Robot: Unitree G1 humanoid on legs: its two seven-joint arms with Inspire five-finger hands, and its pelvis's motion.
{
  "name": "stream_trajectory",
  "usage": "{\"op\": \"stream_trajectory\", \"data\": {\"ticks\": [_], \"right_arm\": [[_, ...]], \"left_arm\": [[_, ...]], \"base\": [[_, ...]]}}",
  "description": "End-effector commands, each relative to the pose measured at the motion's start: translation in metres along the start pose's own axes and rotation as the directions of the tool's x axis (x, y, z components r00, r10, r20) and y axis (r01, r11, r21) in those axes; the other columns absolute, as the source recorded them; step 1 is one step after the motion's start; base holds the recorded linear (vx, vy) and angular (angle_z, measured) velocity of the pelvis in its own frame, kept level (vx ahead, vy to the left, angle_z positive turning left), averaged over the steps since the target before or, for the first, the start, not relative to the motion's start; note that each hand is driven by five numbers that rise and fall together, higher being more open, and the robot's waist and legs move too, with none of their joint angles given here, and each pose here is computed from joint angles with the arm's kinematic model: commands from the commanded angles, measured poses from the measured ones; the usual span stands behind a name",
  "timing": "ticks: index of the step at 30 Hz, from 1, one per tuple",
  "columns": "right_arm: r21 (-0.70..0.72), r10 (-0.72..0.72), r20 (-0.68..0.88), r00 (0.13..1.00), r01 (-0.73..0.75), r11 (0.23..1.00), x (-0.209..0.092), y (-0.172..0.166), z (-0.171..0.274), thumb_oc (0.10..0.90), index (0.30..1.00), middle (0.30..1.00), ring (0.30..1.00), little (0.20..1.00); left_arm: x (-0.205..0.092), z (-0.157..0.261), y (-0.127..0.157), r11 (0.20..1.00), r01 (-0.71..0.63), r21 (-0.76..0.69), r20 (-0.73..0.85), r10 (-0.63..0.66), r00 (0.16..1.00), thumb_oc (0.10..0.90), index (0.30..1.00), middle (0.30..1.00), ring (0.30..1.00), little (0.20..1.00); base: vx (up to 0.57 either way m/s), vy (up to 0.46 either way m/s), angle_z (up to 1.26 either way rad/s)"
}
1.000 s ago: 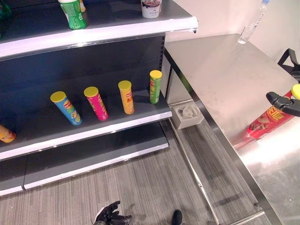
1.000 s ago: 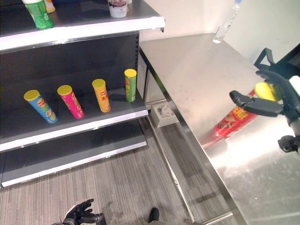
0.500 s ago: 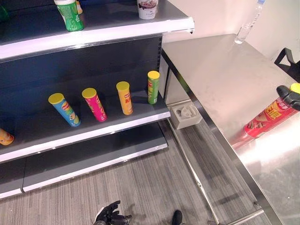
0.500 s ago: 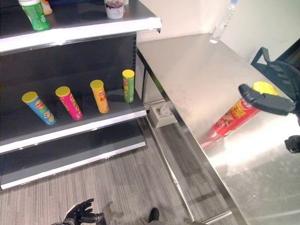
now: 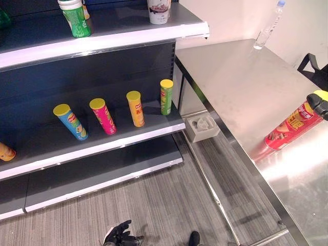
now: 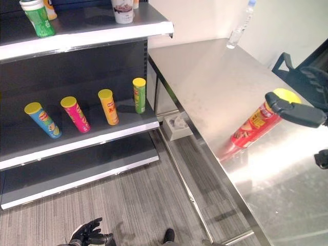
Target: Put the goods on the table back onto the shelves and tidy them up.
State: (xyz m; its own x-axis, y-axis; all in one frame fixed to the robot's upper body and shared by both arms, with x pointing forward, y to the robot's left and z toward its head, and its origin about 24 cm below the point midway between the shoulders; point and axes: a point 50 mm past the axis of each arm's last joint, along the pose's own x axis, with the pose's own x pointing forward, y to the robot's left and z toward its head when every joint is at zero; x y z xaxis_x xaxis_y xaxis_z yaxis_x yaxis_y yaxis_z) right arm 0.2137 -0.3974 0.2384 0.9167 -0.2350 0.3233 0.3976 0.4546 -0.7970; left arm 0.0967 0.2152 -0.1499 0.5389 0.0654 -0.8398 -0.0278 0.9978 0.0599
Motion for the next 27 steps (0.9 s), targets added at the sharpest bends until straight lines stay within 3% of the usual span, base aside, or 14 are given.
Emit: {"op": "stream_trajectory", "data": {"ticks": [1, 17, 18, 19, 27], "right_arm": [[0.016, -0.106, 0.137, 0.985, 0.105, 0.994, 0.013, -0.022, 0.029, 0.8, 0.9, 0.9, 0.9, 0.9], [-0.033, -0.034, 0.097, 0.995, 0.037, 0.999, 0.012, -0.007, 0.021, 0.8, 0.9, 0.9, 0.9, 0.9], [-0.048, -0.032, 0.096, 0.995, 0.037, 0.998, 0.011, -0.007, 0.021, 0.425, 0.338, 0.338, 0.338, 0.338], [-0.054, -0.034, 0.091, 0.995, 0.039, 0.998, 0.011, -0.007, 0.02, 0.4, 0.3, 0.3, 0.3, 0.3], [-0.096, -0.048, 0.105, 0.993, 0.058, 0.994, 0.009, -0.011, 0.023, 0.4, 0.3, 0.3, 0.3, 0.3]], "left_arm": [[0.003, 0.03, 0.02, 0.998, -0.037, 0.053, 0.107, 0.031, 0.994, 0.8, 0.9, 0.9, 0.9, 0.9], [0.003, 0.029, 0.02, 0.998, -0.034, 0.061, 0.102, 0.028, 0.994, 0.8, 0.9, 0.9, 0.9, 0.9], [0.003, 0.03, 0.02, 0.998, -0.032, 0.061, 0.104, 0.025, 0.994, 0.8, 0.9, 0.9, 0.9, 0.9], [0.003, 0.03, 0.02, 0.997, -0.033, 0.063, 0.104, 0.027, 0.994, 0.8, 0.9, 0.9, 0.9, 0.9], [0.003, 0.03, 0.022, 0.997, -0.042, 0.06, 0.104, 0.035, 0.994, 0.8, 0.9, 0.9, 0.9, 0.9]], "base": [[0.0, 0.0, 0.0], [0.0, 0.0, 0.0], [0.0, 0.0, 0.0], [0.0, 0.0, 0.0], [0.0, 0.0, 0.0]]}}
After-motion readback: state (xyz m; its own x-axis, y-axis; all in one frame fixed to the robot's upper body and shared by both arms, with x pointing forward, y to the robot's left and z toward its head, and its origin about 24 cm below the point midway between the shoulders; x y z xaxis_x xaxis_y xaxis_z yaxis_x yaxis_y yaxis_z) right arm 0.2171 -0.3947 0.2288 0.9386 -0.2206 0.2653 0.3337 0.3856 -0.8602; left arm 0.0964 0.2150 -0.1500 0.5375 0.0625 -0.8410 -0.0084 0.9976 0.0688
